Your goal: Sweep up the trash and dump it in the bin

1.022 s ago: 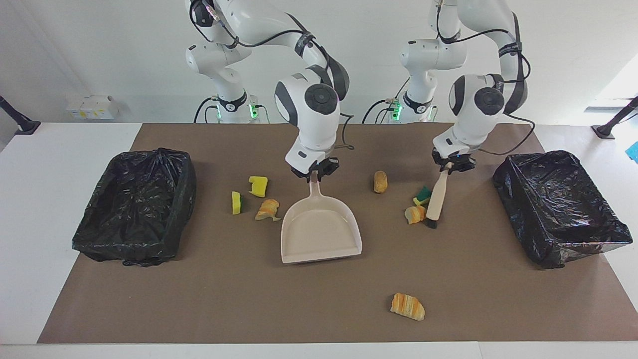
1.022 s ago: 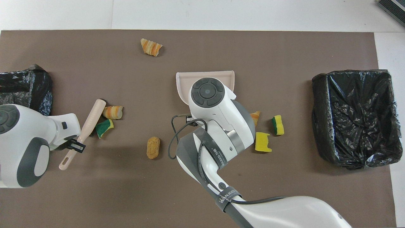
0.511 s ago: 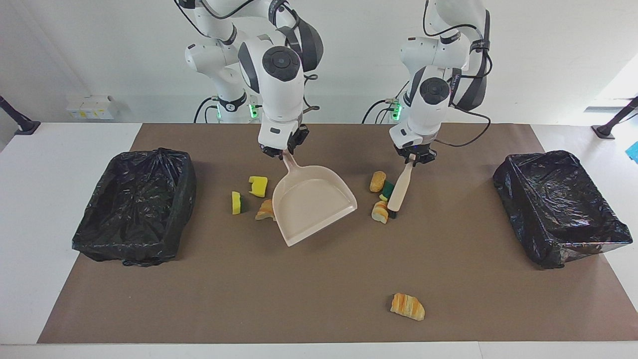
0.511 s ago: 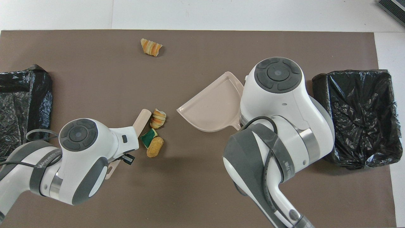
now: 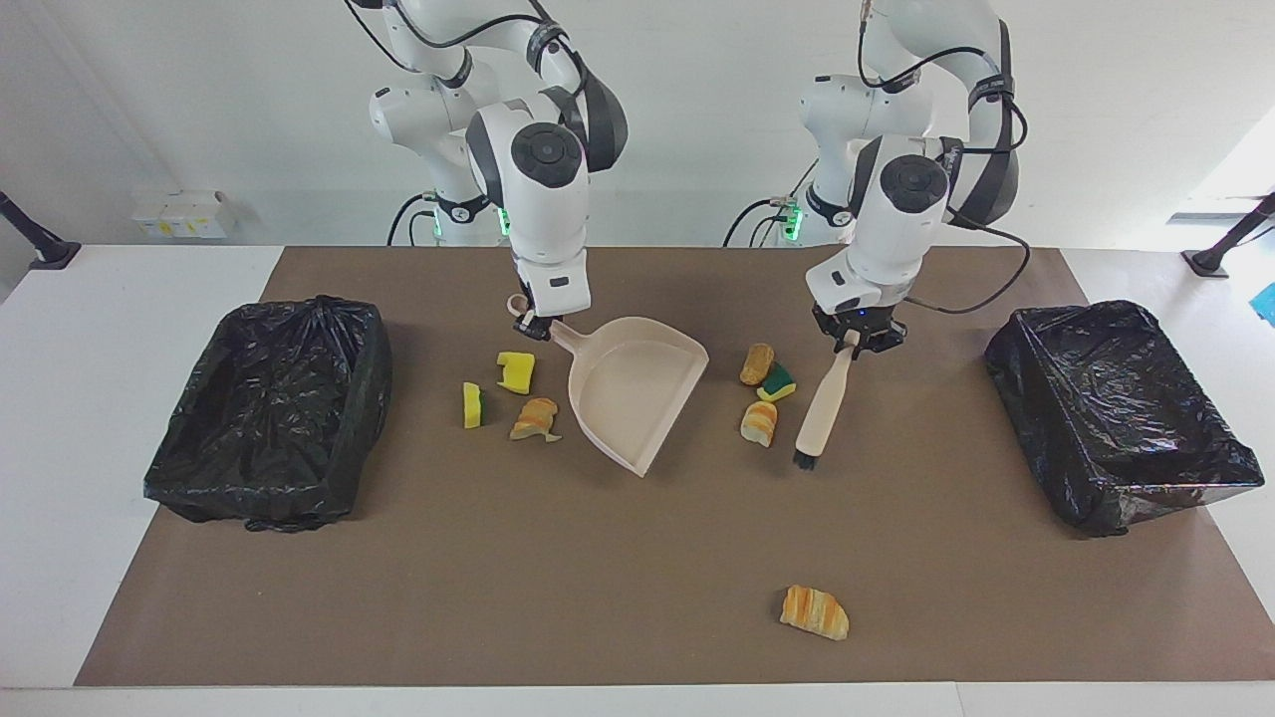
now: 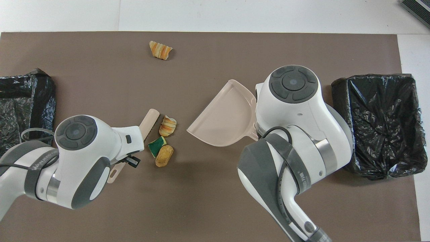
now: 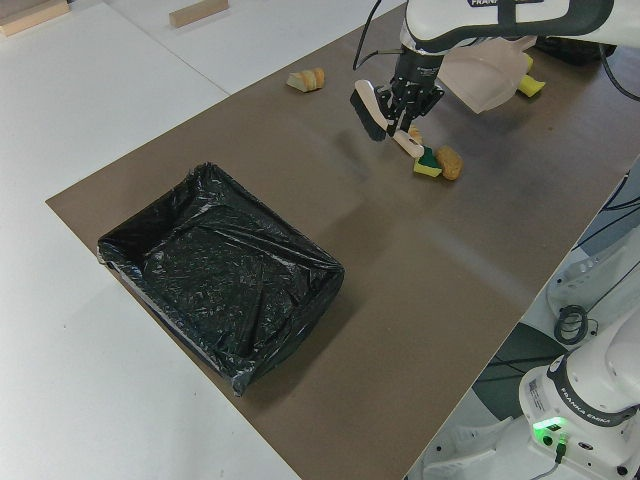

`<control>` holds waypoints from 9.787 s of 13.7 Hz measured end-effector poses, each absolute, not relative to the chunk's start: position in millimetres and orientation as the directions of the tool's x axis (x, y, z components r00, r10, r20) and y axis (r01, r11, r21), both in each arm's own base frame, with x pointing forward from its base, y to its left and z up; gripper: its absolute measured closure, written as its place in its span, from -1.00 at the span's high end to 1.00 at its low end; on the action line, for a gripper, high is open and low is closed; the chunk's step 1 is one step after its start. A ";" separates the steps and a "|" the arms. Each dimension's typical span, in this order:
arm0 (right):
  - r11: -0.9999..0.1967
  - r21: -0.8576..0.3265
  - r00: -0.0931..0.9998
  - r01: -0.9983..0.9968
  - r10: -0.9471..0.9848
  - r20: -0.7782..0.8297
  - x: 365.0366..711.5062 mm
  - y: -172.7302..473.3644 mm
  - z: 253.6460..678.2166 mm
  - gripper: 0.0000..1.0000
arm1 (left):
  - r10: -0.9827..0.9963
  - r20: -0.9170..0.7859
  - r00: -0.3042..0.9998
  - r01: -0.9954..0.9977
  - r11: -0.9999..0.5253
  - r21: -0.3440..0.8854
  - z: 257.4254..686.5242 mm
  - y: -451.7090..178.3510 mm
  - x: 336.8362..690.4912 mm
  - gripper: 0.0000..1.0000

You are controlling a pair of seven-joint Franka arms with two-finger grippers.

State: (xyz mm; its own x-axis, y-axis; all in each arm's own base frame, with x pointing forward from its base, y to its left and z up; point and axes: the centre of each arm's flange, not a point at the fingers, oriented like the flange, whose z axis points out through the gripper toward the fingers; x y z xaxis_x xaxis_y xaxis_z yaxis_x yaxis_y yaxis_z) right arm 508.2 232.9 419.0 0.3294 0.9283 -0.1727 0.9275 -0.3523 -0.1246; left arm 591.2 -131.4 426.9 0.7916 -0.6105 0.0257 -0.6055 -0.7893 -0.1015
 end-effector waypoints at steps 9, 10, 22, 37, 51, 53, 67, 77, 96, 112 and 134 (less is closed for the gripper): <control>-0.252 -0.094 0.236 0.963 0.960 -0.153 464.0 285.8 372.1 -0.37 | -0.710 0.153 0.687 -0.660 -0.699 -0.275 426.8 -118.1 712.8 -0.50; -0.251 -0.091 0.236 0.964 0.960 -0.151 464.5 285.2 371.6 -0.37 | -0.716 0.183 0.674 -0.658 -0.694 -0.291 417.8 -121.4 724.4 -0.50; -0.272 -0.076 0.260 0.959 0.955 -0.139 468.9 281.5 371.8 -0.37 | -0.903 -0.076 0.423 -0.812 -0.341 -0.473 360.3 -179.5 749.6 -0.50; -0.300 -0.071 0.288 0.951 0.947 -0.142 466.3 285.5 371.7 -0.37 | -0.940 -0.292 0.178 -0.940 -0.075 -0.331 424.2 -162.8 687.9 -0.50; -0.287 0.001 0.282 0.958 0.942 -0.181 457.0 302.7 378.1 -0.37 | -0.948 -0.156 0.279 -0.921 -0.218 -0.322 347.5 -152.2 683.7 -0.50; -0.303 0.040 0.305 0.952 0.933 -0.192 448.2 315.4 381.8 -0.37 | -0.933 -0.171 0.317 -0.923 -0.262 -0.283 334.3 -147.1 655.2 -0.50; -0.289 0.041 0.292 0.956 0.937 -0.193 450.1 312.7 382.5 -0.37 | -0.753 -0.309 0.581 -0.801 -0.596 -0.054 411.8 -182.1 528.0 -0.50; -0.142 -0.020 0.136 0.990 0.974 -0.180 460.7 296.6 380.2 -0.37 | -0.409 -0.295 0.864 -0.450 -0.889 -0.085 373.0 -139.4 466.2 -0.50; -0.174 -0.034 0.165 0.984 0.969 -0.185 458.9 295.0 377.5 -0.37 | -0.302 -0.210 0.930 -0.274 -0.949 0.155 367.8 -346.7 364.0 -0.50; -0.263 -0.009 0.258 0.965 0.952 -0.164 475.4 271.4 399.8 -0.37 | -0.046 -0.173 0.984 -0.045 -0.999 0.013 483.4 -202.4 488.3 -0.50; -0.450 -0.022 0.451 0.893 0.891 0.054 554.5 -115.4 506.0 -0.37 | 0.051 -0.251 0.967 0.064 -0.997 0.043 357.7 -366.7 298.5 -0.50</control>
State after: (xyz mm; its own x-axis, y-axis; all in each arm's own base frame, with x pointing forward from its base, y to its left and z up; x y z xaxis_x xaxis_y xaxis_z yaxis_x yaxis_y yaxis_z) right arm 554.5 -115.4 506.0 0.4510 0.8909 0.0540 0.8925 -0.4505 -0.0220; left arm 298.5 -366.7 357.7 0.9666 0.0511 -0.2510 0.0638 -0.9970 0.0428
